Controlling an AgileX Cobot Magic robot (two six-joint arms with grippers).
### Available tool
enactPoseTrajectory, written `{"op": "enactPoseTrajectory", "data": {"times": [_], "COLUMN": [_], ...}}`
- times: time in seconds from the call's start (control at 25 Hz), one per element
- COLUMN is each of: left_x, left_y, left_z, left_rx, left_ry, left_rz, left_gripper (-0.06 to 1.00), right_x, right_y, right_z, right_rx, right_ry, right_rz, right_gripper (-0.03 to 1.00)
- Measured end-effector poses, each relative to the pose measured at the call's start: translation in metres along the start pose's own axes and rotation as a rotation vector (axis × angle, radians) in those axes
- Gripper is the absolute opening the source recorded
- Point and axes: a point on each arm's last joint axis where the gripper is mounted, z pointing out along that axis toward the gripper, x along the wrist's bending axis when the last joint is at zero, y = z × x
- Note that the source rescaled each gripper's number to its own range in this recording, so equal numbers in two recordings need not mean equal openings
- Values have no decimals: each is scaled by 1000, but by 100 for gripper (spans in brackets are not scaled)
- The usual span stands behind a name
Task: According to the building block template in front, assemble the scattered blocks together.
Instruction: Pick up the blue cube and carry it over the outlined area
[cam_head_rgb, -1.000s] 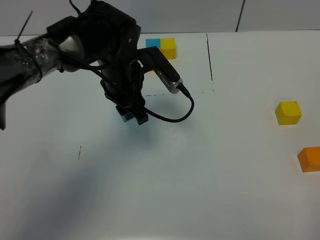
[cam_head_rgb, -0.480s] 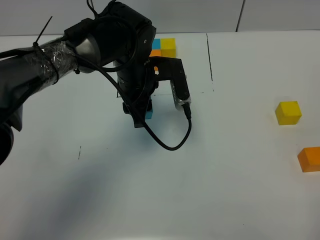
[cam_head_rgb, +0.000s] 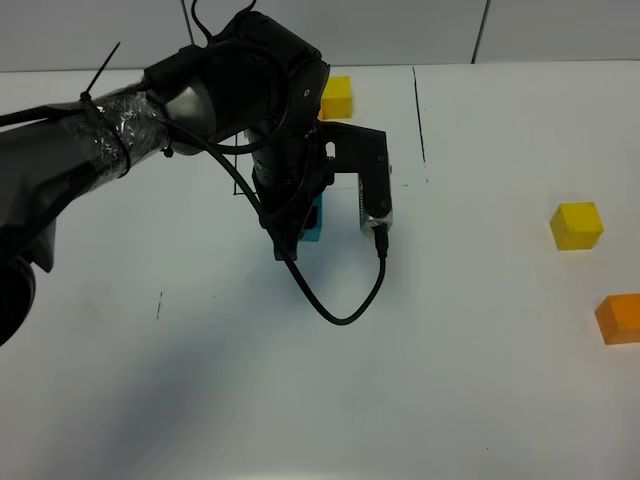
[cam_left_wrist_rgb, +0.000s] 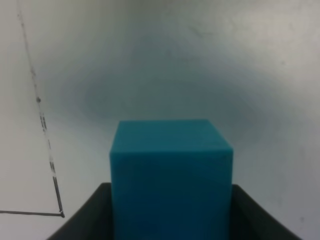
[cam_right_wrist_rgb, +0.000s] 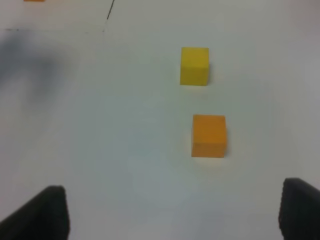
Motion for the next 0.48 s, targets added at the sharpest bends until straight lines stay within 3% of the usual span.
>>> {"op": "enactPoseTrajectory", "data": {"times": [0.24,0.48], "left_x": [0,5], "left_y": [3,14], "left_z": [21,30], "left_rx": [20,-73], "left_ry": [-27,20], "left_rz": [8,-23], "left_gripper": [0,0], "right_x": [0,0], "right_y": [0,0], "right_z": [0,0], "right_rx": [0,0], "right_ry": [0,1], "right_rz": [0,0], "right_gripper": [73,73]}}
